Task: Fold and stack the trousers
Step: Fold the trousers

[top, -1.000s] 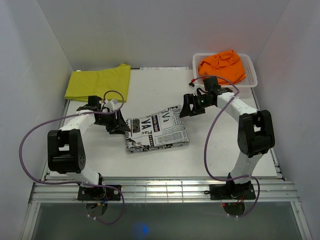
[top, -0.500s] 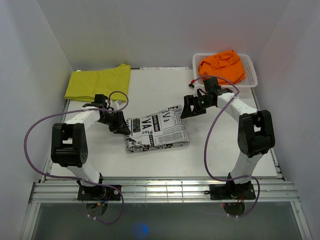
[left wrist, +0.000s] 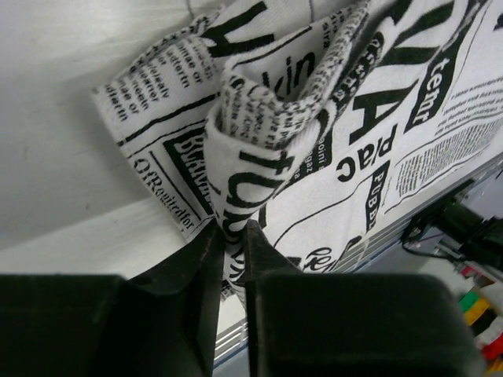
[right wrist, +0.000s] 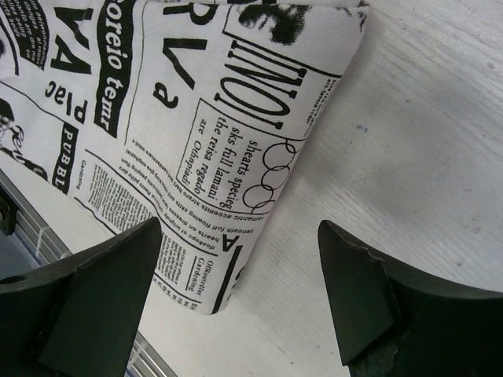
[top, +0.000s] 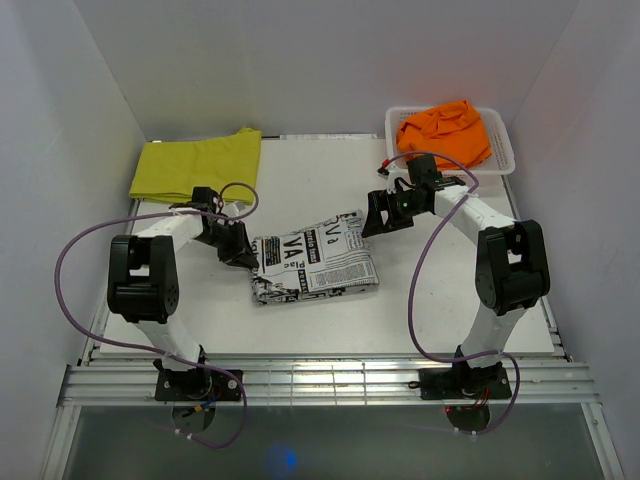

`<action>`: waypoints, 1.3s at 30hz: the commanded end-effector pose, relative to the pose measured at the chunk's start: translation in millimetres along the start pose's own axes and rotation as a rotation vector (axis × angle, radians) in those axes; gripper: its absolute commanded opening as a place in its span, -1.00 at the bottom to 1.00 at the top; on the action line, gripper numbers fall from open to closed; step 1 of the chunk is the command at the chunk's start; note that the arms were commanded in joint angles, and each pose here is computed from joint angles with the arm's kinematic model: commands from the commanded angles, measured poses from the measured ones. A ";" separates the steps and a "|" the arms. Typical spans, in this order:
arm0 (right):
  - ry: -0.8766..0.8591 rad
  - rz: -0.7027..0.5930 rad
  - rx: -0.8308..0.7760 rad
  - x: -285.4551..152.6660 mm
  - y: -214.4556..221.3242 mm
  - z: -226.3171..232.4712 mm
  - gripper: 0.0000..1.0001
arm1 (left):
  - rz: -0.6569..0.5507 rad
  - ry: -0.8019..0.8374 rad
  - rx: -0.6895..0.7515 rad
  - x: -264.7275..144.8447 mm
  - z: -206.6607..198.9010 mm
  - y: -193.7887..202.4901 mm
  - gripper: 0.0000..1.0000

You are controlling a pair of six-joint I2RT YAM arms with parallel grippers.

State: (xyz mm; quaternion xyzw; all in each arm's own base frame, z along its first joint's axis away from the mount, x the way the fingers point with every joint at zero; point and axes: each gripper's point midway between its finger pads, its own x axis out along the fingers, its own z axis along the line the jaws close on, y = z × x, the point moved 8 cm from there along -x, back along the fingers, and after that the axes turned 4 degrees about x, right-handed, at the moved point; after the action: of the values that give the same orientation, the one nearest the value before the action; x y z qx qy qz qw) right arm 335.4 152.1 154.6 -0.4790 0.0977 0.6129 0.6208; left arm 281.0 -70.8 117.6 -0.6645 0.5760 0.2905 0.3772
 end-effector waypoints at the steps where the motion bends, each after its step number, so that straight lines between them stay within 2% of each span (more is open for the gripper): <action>1: 0.015 -0.024 -0.026 -7.0 -3.1 5.0 0.72 | -0.023 0.106 0.049 -6.3 -15.5 -14.3 -0.53; 2: 0.015 -0.027 -0.028 -8.0 -3.1 5.7 0.72 | -0.017 0.136 0.055 -8.7 -19.3 -14.2 -0.59; 5: 0.020 -0.031 -0.030 -10.2 -2.8 6.1 0.72 | -0.011 0.207 0.073 -24.0 -32.3 -12.8 -1.00; 10: 0.015 -0.045 -0.035 -17.1 -5.5 10.4 0.71 | -0.003 0.302 0.015 -48.0 -39.6 -0.2 -1.00; 12: -0.002 -0.049 -0.040 -19.9 -7.2 14.1 0.70 | -0.015 0.279 -0.053 -49.0 -18.5 4.1 -1.00; 18: -0.074 -0.052 -0.058 -19.7 -11.4 23.1 0.67 | 0.074 0.149 -0.172 0.6 34.9 18.5 -1.00; 22: -0.177 -0.035 -0.083 -10.5 -11.6 34.7 0.61 | 0.088 0.110 -0.162 20.3 51.3 3.2 -1.00; 27: -0.350 0.022 -0.147 4.7 -5.6 58.7 0.51 | 0.057 0.066 -0.090 23.1 57.9 -26.4 -0.85; 29: -0.369 0.055 -0.164 12.7 0.8 58.5 0.51 | 0.056 0.051 -0.068 25.6 62.7 -31.9 -0.82; 34: -0.337 0.106 -0.151 28.1 14.6 46.6 0.47 | 0.007 0.024 0.019 14.0 59.9 -58.3 -0.37; 36: -0.344 0.092 -0.155 22.6 11.2 48.0 0.47 | -0.030 0.058 0.138 -4.8 49.7 -62.9 -0.21; 37: -0.351 0.084 -0.159 19.1 9.2 50.5 0.47 | -0.040 0.118 0.173 -15.4 39.5 -61.6 0.02; 39: -0.380 0.056 -0.176 5.3 1.6 62.2 0.47 | -0.135 0.128 0.290 -46.6 20.0 -65.8 0.24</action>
State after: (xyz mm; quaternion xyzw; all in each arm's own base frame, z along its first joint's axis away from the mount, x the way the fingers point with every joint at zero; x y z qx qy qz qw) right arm 305.4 199.3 148.7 -0.4027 -0.0087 0.7219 0.5627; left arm 335.2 -31.0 97.4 -0.6632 0.6120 0.2411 0.3570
